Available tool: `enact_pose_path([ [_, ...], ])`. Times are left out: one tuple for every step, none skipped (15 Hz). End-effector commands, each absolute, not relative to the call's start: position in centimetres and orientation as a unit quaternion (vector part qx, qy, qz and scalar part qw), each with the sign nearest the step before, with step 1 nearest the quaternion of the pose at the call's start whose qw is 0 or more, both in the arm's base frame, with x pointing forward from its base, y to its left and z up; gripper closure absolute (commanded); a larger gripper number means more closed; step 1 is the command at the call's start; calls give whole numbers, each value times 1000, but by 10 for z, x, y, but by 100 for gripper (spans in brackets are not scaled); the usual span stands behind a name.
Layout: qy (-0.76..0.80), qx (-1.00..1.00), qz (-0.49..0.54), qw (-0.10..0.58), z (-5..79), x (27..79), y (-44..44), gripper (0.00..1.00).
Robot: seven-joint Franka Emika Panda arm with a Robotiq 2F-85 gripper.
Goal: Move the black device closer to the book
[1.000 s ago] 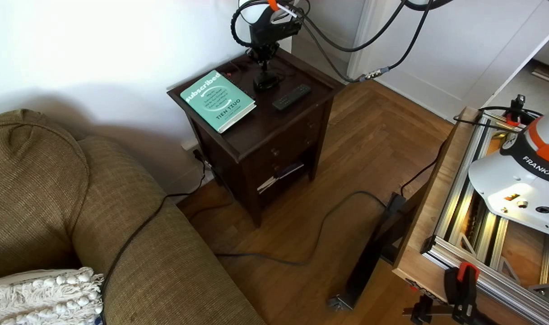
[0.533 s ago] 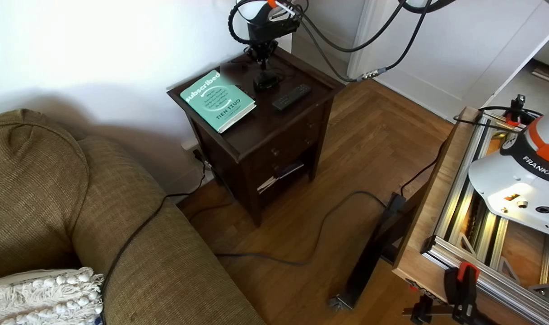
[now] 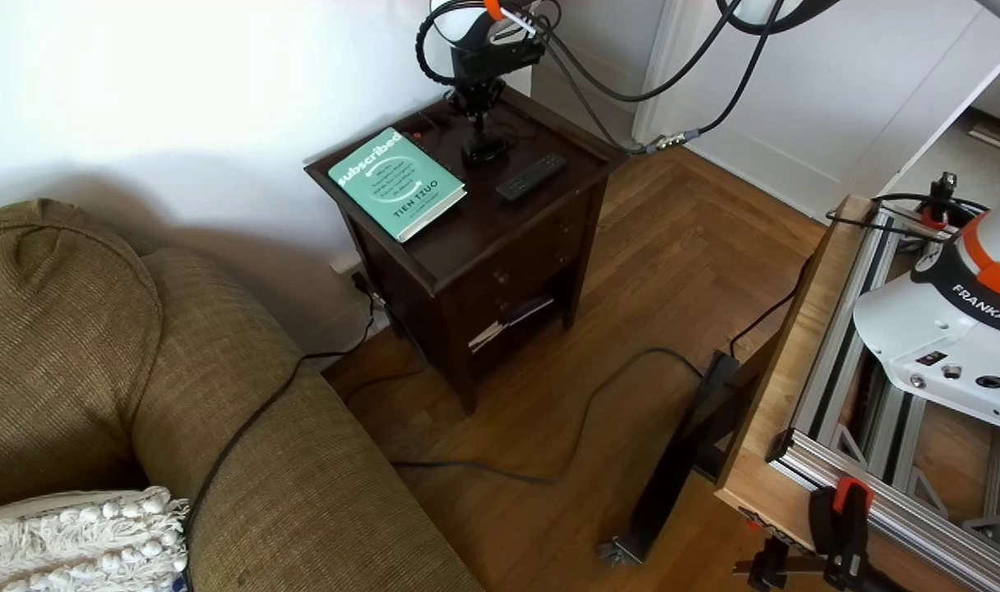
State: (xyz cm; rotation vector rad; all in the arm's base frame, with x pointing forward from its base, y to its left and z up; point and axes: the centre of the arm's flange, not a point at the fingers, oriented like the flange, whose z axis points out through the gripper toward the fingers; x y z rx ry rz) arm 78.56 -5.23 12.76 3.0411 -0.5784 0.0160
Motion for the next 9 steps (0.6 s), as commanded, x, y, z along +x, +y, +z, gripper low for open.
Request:
enact_pose_path([
  [-195,981,-5,12,116,799,-55,100],
  [-194,981,-6,13,114,799,-55,100],
  [-193,981,-10,15,112,798,-55,100],
  [-192,981,-13,16,109,797,-54,100],
  [-191,981,-16,16,108,796,-52,100],
  [-189,982,-19,17,107,795,-50,100],
  [-187,982,-22,18,106,794,-48,100],
  [-183,983,-25,18,104,792,-44,100],
  [-181,983,-27,17,102,791,-41,100],
])
